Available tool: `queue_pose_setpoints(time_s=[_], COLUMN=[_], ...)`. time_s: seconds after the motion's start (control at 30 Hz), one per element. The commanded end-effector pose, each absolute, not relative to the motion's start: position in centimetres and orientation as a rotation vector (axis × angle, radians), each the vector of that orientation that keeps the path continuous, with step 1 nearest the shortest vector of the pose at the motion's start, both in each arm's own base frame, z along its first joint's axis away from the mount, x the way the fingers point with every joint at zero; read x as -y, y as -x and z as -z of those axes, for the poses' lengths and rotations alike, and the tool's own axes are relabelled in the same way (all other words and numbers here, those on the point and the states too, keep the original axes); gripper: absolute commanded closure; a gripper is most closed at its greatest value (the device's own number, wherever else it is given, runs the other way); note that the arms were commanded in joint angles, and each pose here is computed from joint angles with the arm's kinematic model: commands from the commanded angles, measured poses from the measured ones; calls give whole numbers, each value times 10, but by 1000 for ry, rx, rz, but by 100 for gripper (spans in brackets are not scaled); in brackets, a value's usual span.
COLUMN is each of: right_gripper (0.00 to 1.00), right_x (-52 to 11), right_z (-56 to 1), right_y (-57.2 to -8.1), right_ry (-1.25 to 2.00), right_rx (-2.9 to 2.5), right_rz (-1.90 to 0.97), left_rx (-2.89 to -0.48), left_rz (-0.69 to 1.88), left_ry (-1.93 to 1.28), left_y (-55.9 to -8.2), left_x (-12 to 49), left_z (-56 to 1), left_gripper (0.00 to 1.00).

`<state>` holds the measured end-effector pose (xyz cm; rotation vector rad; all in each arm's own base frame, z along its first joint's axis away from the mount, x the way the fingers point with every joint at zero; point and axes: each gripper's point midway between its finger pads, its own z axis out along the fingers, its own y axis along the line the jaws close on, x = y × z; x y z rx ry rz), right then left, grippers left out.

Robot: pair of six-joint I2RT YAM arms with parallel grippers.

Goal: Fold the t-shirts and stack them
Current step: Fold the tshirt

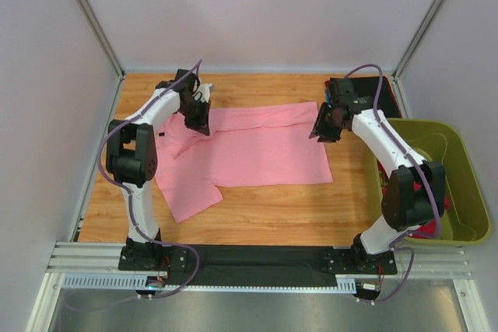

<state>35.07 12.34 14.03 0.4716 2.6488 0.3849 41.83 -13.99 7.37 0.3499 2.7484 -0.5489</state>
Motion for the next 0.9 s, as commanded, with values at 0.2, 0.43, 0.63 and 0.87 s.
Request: queue_pose_setpoints(time_s=[0.2,0.43,0.63,0.87], right_gripper=[65,64,63,64], right_x=[-95,-83,-76,-75], right_z=[-108,-102,-85,-50], right_y=[-417,-484,-515,-530], right_ry=[-605,-637,-734,-739], right_rx=[-2588,-2527,-2503,-2542], right_rz=[-272,-175,-142,-93], left_rx=[-2817,-2841,-2883,-2944], left_rz=[471,462,424,369], left_ry=[-343,-361,-348,-330], left_y=[-388,-383,-384,-389], left_x=[130,132,129,123], left_z=[-72,-67,-59,-47], left_gripper=[100,100,100,100])
